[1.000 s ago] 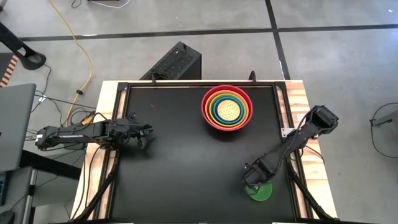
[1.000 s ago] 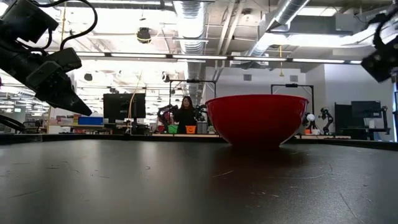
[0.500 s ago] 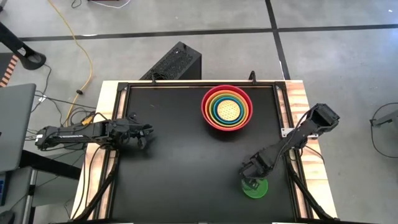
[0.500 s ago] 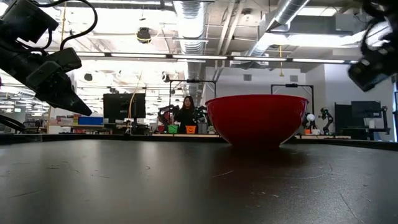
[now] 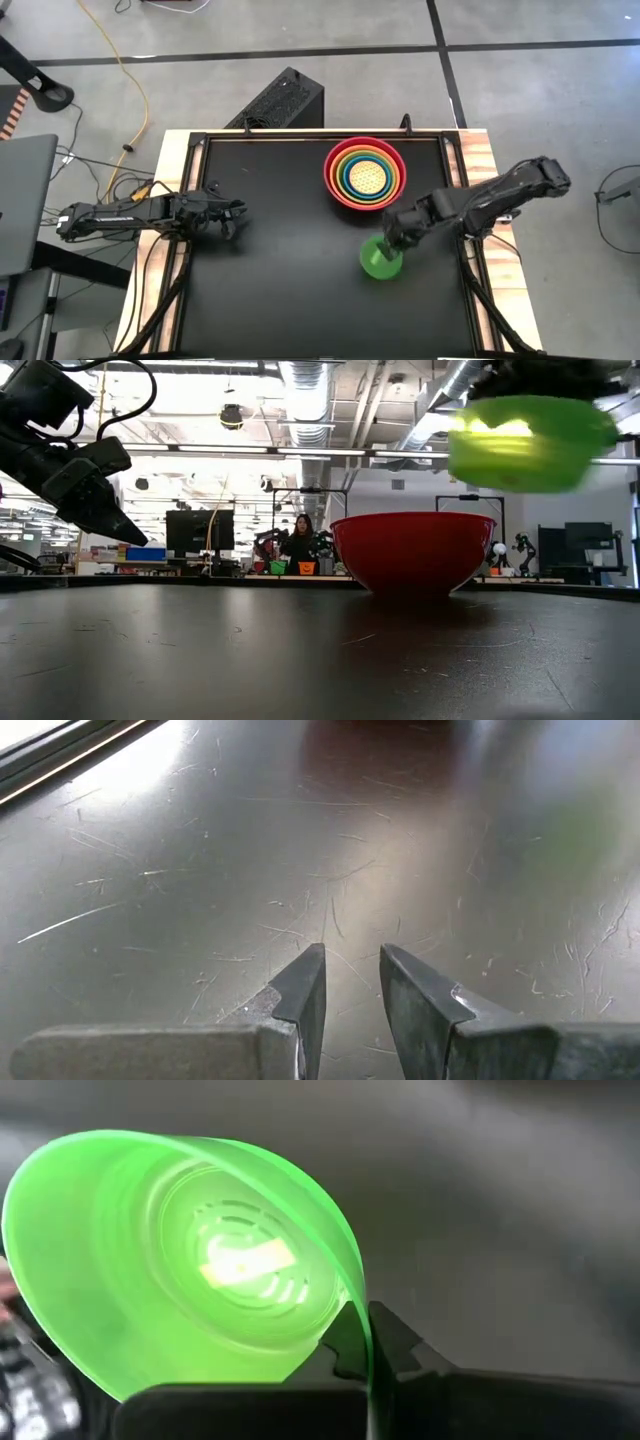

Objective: Nest bowls inside each other
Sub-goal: Stack the green bowl on the orange-patterned bowl, then return to Home Position

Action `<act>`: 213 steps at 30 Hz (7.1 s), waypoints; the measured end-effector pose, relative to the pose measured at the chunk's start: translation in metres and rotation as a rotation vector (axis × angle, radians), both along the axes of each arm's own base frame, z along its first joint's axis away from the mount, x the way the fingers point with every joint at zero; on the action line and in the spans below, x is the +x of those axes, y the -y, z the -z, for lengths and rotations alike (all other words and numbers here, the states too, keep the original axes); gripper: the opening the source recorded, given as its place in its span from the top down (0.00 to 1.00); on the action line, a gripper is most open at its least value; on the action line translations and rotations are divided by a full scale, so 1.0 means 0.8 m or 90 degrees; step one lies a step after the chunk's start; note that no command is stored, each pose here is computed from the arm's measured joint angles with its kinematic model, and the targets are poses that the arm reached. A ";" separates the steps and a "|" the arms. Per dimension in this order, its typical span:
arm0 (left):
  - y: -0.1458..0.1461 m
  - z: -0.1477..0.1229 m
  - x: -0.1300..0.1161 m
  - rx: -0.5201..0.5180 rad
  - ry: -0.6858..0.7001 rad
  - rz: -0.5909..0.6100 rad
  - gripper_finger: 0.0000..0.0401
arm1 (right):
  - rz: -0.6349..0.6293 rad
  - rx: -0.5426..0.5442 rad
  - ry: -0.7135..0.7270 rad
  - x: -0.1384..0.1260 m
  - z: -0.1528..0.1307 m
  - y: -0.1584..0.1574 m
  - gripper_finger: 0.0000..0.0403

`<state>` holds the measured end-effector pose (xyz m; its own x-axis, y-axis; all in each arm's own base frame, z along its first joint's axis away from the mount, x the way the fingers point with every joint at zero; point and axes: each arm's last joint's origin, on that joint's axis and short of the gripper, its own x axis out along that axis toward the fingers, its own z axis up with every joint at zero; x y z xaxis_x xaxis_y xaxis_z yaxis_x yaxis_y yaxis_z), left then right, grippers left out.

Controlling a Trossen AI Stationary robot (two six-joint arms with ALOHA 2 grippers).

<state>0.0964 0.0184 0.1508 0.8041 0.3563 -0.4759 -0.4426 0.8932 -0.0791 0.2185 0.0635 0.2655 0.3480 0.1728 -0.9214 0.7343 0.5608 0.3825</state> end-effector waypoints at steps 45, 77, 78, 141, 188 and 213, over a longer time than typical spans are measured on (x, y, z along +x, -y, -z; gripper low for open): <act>0.000 0.000 0.000 0.000 0.000 0.000 0.78 | 0.186 -0.158 -0.079 0.041 -0.008 0.261 1.00; 0.000 0.000 0.000 0.000 0.000 0.000 0.78 | 0.152 -0.181 -0.147 0.041 0.004 0.259 0.61; 0.000 0.000 0.000 0.000 0.000 0.000 0.78 | 0.151 -0.180 -0.143 0.039 -0.001 0.255 0.60; 0.000 0.000 0.000 0.000 0.000 0.000 0.78 | -0.147 -0.491 0.731 -0.107 0.114 0.067 0.94; 0.000 0.000 0.000 0.000 0.000 0.000 0.78 | -0.245 -0.486 0.568 -0.127 0.159 0.069 0.92; 0.000 0.000 0.000 0.000 0.000 0.000 0.78 | -0.245 -0.486 0.568 -0.127 0.159 0.069 0.92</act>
<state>0.0964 0.0185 0.1507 0.8037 0.3567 -0.4763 -0.4431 0.8930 -0.0788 0.1172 0.0082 0.1384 0.9518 -0.0743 -0.2976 0.1218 0.9820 0.1445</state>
